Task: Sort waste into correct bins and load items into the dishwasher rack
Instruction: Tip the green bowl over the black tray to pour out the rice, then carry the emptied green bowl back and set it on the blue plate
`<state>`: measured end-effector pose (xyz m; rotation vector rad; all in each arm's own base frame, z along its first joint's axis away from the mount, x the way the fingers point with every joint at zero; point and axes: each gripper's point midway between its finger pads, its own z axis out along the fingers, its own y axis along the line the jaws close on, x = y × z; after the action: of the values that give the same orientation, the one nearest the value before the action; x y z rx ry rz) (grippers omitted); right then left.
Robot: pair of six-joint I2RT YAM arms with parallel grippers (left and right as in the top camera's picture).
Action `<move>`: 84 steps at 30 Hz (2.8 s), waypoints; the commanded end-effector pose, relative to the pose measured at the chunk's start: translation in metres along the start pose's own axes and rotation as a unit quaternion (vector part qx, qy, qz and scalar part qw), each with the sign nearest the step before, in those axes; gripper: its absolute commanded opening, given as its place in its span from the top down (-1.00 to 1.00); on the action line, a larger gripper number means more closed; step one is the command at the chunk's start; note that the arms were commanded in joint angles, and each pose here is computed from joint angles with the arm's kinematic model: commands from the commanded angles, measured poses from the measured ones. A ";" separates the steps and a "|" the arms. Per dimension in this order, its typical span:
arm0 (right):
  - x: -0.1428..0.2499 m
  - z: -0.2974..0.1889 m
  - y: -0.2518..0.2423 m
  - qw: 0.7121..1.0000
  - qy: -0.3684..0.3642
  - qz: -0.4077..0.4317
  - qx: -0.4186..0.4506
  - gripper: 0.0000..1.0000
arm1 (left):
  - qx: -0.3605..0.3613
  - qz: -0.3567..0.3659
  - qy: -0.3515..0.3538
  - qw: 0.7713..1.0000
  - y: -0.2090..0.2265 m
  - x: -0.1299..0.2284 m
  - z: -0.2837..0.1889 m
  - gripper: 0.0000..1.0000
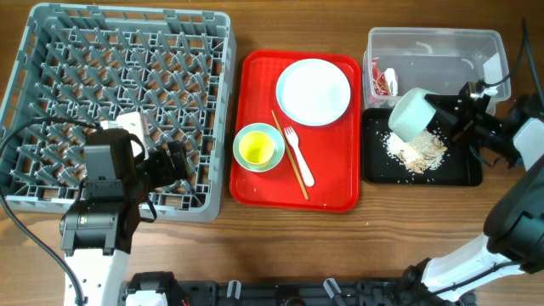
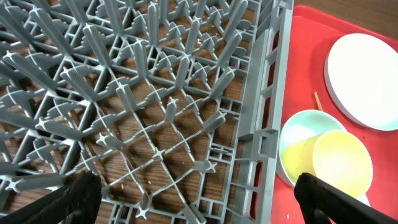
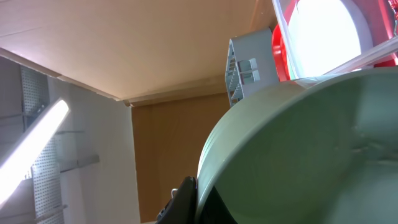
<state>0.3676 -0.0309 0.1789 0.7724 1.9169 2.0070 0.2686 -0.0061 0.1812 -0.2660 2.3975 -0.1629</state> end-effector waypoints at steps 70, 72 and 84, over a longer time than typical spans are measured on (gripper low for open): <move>0.086 0.238 -0.084 0.670 0.150 -0.567 0.455 0.88 | 0.004 -0.007 -0.011 1.000 -0.001 -0.008 -0.005 -1.00; 0.083 0.243 -0.104 0.673 0.162 -0.556 0.459 0.87 | 0.004 -0.007 -0.011 1.000 -0.001 -0.008 -0.005 -1.00; 0.100 0.252 -0.134 0.703 0.219 -0.523 0.429 0.49 | 0.004 -0.007 -0.011 1.000 -0.001 -0.008 -0.005 -1.00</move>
<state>0.4047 0.2363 0.0626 -0.6970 2.5978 0.4422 0.2686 -0.0061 0.1812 -0.2660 2.3975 -0.1629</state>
